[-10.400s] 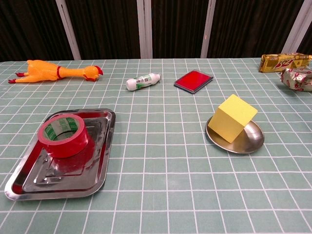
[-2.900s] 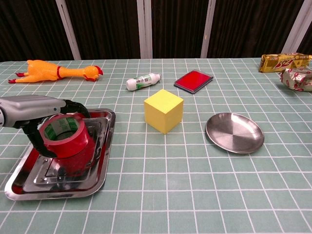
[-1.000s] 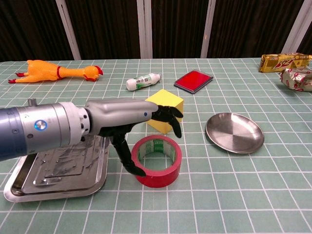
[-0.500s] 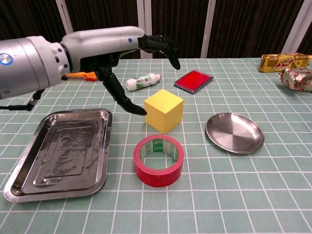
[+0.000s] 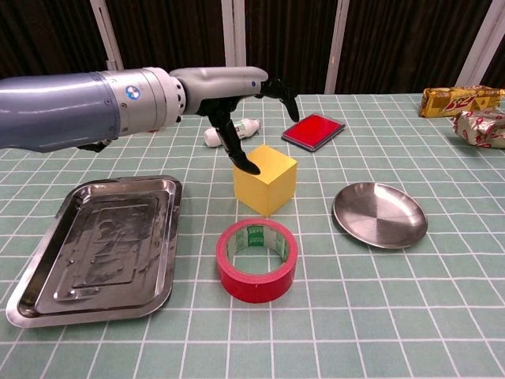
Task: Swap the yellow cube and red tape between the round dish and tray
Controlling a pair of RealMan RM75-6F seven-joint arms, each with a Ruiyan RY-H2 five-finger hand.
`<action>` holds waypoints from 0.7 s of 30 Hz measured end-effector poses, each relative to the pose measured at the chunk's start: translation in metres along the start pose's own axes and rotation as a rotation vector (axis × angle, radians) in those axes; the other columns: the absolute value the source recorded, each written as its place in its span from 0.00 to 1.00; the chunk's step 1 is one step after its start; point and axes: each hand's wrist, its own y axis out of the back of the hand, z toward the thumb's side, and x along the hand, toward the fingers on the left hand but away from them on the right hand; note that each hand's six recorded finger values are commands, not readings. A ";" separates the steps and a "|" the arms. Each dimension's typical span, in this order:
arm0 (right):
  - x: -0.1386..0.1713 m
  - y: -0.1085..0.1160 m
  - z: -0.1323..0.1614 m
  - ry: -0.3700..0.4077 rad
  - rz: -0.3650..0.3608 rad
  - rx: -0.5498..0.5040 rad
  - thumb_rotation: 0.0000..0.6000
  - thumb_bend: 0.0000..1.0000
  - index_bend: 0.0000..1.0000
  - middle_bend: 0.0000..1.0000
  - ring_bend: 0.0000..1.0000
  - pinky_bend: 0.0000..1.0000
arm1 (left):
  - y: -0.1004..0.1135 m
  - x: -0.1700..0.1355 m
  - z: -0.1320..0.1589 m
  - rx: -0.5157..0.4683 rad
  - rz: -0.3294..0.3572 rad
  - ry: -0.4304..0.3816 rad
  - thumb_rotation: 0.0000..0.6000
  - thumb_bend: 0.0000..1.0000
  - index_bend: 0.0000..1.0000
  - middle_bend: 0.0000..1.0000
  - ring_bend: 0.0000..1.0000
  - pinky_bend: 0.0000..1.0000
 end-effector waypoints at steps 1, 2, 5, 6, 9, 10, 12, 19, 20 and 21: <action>0.000 0.000 -0.001 -0.002 -0.001 0.001 1.00 0.05 0.01 0.00 0.02 0.00 | -0.005 0.004 -0.001 -0.009 -0.020 0.003 1.00 0.00 0.23 0.00 0.00 0.00; 0.000 0.001 -0.001 -0.004 -0.002 0.002 1.00 0.05 0.01 0.00 0.02 0.00 | -0.009 0.006 -0.001 -0.018 -0.033 0.005 1.00 0.00 0.23 0.00 0.00 0.00; 0.001 0.001 -0.001 -0.004 -0.001 -0.001 1.00 0.04 0.01 0.00 0.02 0.00 | -0.018 0.012 -0.004 -0.029 -0.053 0.016 1.00 0.00 0.23 0.00 0.00 0.00; 0.001 0.001 -0.001 -0.004 0.001 -0.002 1.00 0.05 0.01 0.00 0.02 0.00 | -0.021 0.013 -0.005 -0.030 -0.057 0.020 1.00 0.00 0.22 0.00 0.00 0.00; 0.002 0.001 -0.001 -0.005 0.003 -0.001 1.00 0.05 0.01 0.00 0.02 0.00 | -0.030 0.018 -0.009 -0.034 -0.070 0.034 1.00 0.00 0.22 0.00 0.00 0.00; 0.002 0.001 -0.001 -0.005 0.003 -0.002 1.00 0.05 0.01 0.00 0.02 0.00 | -0.033 0.019 -0.010 -0.034 -0.074 0.040 1.00 0.00 0.22 0.00 0.00 0.00; 0.003 0.001 -0.001 -0.004 0.005 -0.004 1.00 0.05 0.01 0.00 0.02 0.00 | -0.039 0.022 -0.012 -0.037 -0.079 0.048 1.00 0.00 0.22 0.00 0.00 0.00; 0.003 0.001 -0.001 -0.011 0.000 -0.008 1.00 0.05 0.02 0.00 0.02 0.00 | -0.057 0.030 -0.012 -0.027 -0.098 0.048 1.00 0.00 0.22 0.00 0.00 0.00; 0.003 0.001 -0.001 -0.011 0.002 -0.012 1.00 0.05 0.02 0.00 0.02 0.00 | -0.058 0.030 -0.012 -0.027 -0.100 0.048 1.00 0.00 0.22 0.00 0.00 0.00; 0.003 0.001 -0.001 -0.010 0.003 -0.015 1.00 0.05 0.02 0.00 0.02 0.00 | -0.060 0.031 -0.011 -0.028 -0.103 0.047 1.00 0.01 0.22 0.01 0.00 0.02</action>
